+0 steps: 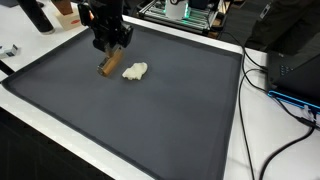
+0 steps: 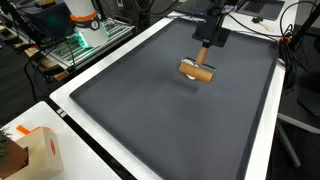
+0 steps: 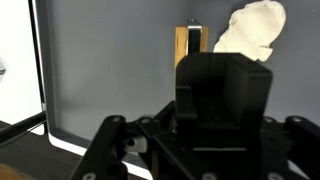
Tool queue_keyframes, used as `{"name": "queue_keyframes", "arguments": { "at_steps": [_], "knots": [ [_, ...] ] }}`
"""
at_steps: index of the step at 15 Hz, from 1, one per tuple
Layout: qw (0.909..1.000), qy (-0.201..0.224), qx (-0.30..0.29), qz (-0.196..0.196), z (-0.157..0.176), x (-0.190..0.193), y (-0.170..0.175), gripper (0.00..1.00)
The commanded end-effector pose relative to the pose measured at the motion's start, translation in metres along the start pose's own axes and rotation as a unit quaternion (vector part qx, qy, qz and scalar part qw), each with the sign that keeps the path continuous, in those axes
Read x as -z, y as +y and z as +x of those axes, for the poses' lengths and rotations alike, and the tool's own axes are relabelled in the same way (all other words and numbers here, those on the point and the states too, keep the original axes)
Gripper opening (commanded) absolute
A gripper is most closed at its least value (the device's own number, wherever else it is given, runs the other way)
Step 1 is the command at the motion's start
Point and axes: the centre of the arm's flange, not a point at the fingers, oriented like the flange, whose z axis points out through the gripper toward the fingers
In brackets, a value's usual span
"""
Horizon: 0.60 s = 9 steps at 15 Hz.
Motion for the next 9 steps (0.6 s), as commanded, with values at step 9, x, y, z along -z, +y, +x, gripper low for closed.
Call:
{"name": "queue_keyframes", "arguments": {
  "at_steps": [9],
  "knots": [
    [0.9515,0.038,0.244,0.183,-0.055,0.064,0.084,0.19]
  ]
}}
